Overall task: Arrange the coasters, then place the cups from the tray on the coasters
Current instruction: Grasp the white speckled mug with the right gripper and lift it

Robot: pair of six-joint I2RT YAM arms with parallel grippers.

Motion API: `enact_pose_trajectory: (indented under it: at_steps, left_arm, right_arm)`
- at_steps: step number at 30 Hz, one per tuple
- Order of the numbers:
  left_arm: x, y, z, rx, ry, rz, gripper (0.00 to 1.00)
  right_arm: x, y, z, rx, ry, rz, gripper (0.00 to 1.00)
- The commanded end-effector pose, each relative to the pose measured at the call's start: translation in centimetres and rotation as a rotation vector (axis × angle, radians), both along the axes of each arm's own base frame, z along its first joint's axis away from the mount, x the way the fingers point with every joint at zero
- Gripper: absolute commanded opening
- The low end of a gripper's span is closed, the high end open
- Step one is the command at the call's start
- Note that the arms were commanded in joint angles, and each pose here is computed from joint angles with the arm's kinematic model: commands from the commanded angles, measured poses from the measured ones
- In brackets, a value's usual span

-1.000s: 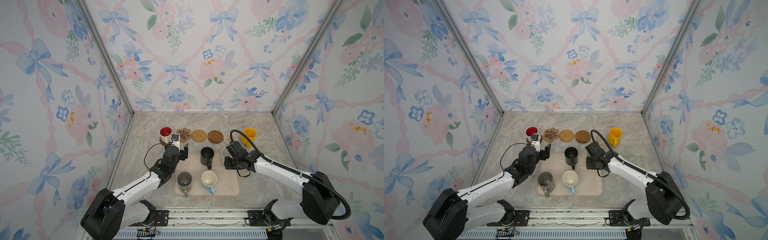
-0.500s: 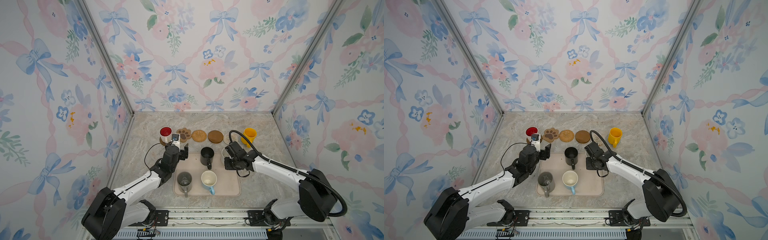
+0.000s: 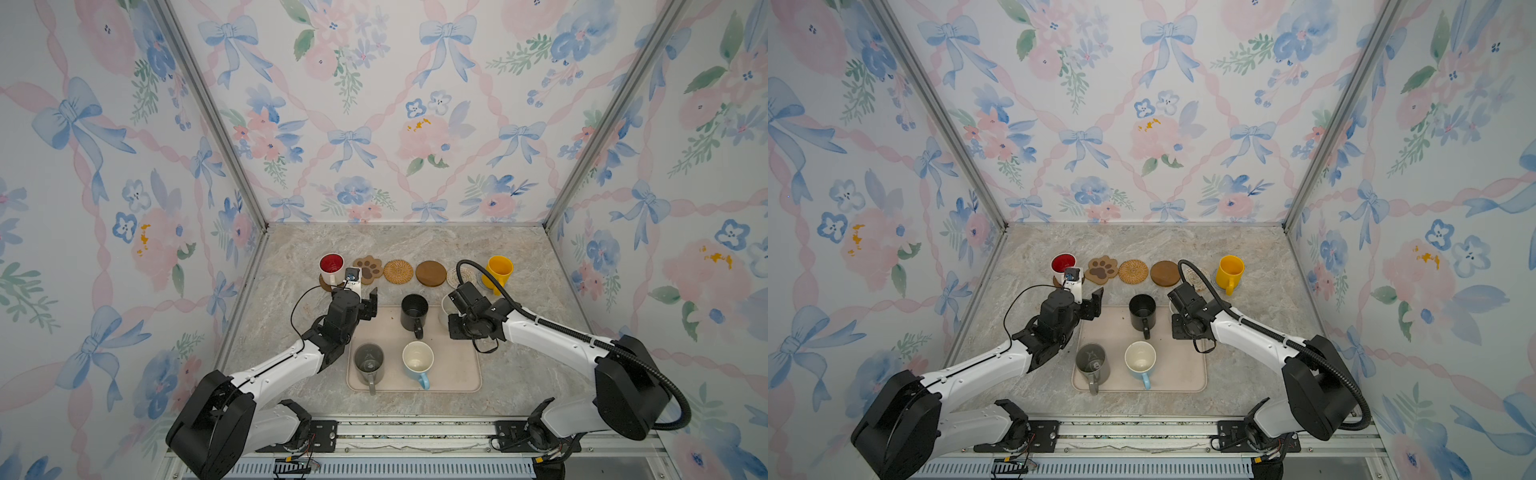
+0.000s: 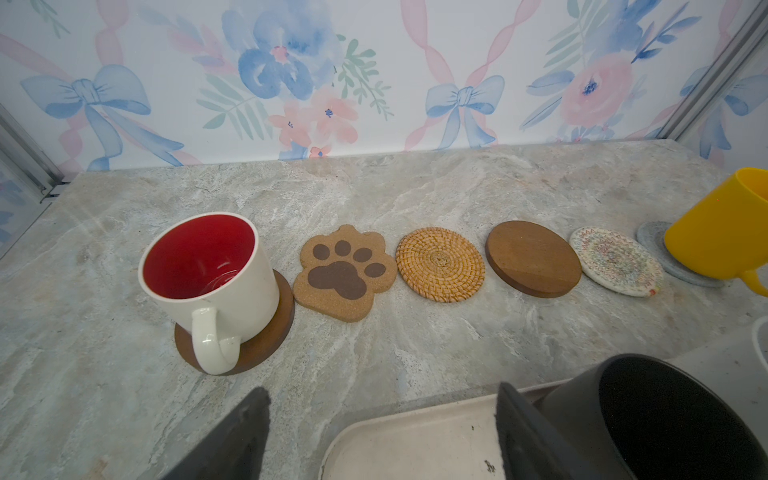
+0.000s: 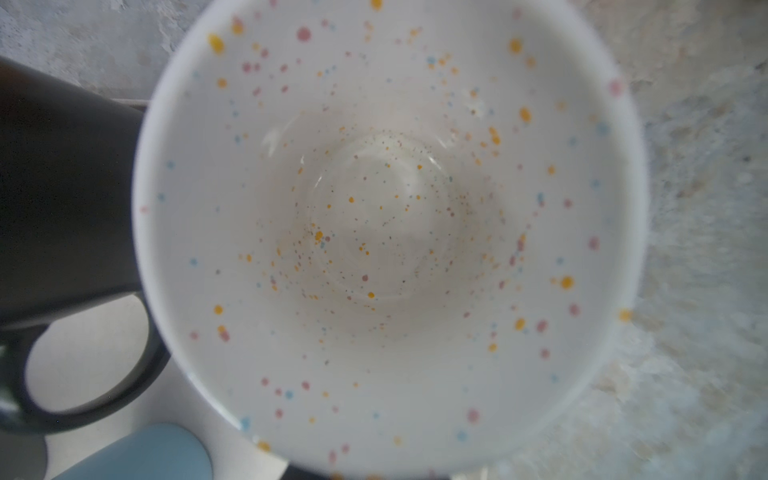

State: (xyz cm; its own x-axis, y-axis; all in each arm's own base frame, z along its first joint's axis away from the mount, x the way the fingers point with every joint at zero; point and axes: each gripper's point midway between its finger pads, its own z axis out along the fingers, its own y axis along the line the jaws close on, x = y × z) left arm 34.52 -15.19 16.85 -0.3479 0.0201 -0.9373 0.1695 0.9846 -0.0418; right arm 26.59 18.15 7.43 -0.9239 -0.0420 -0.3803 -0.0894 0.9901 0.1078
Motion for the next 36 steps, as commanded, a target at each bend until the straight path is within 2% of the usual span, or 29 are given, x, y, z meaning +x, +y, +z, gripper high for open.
enact_pose_trajectory:
  at_steps: [1,19,28,36]
  left_arm:
    - [0.4,0.0,1.1,-0.033,-0.02,0.01,0.81]
    - [0.3,0.2,1.2,-0.039,-0.022,0.017,0.81]
    - [0.2,0.4,1.1,-0.038,-0.022,0.018,0.81]
    - [0.1,0.7,1.2,-0.045,-0.027,0.023,0.81]
  right_arm:
    - [0.2,-0.3,1.0,-0.039,-0.025,0.011,0.0]
    - [1.4,-0.3,5.0,-0.077,-0.136,0.055,0.0]
    - [3.5,-0.7,7.4,-0.082,-0.216,0.045,0.0]
    - [6.7,-1.8,9.3,-0.077,-0.281,0.009,0.0]
